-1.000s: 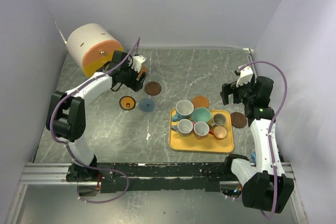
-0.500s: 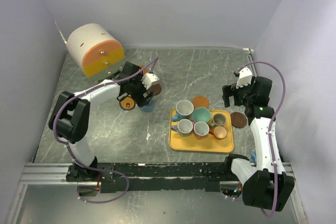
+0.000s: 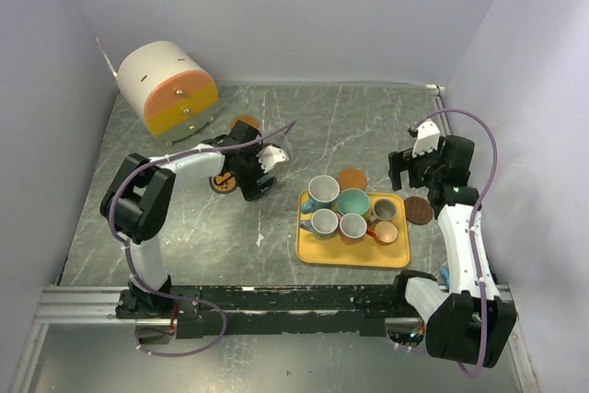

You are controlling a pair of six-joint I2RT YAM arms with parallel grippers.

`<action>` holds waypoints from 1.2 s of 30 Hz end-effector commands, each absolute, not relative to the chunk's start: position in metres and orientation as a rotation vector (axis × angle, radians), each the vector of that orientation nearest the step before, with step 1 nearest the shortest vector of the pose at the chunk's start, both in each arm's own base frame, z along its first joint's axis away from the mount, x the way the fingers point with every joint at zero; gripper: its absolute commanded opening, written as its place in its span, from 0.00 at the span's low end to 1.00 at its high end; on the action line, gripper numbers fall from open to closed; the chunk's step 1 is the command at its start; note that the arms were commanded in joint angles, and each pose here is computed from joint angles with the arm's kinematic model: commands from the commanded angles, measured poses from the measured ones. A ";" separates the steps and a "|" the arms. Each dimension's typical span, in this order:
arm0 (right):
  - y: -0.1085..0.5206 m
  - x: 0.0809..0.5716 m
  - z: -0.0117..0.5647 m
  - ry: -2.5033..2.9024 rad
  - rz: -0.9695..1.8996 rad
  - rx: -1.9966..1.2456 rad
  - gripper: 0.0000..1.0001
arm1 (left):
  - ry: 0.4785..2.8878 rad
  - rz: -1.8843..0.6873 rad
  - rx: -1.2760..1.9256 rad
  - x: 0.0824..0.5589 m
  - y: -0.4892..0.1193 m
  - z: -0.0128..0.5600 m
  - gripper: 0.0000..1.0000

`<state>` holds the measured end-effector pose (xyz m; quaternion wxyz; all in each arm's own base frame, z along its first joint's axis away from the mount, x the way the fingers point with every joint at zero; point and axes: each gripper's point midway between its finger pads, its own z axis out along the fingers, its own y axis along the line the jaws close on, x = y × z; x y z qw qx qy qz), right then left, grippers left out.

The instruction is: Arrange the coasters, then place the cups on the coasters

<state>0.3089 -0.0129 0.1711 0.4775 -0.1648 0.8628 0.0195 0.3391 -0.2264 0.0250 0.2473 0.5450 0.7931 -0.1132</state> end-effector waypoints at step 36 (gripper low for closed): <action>-0.010 0.308 0.166 2.115 0.061 -0.416 1.00 | 2.517 -0.025 0.813 0.446 -0.121 0.009 0.79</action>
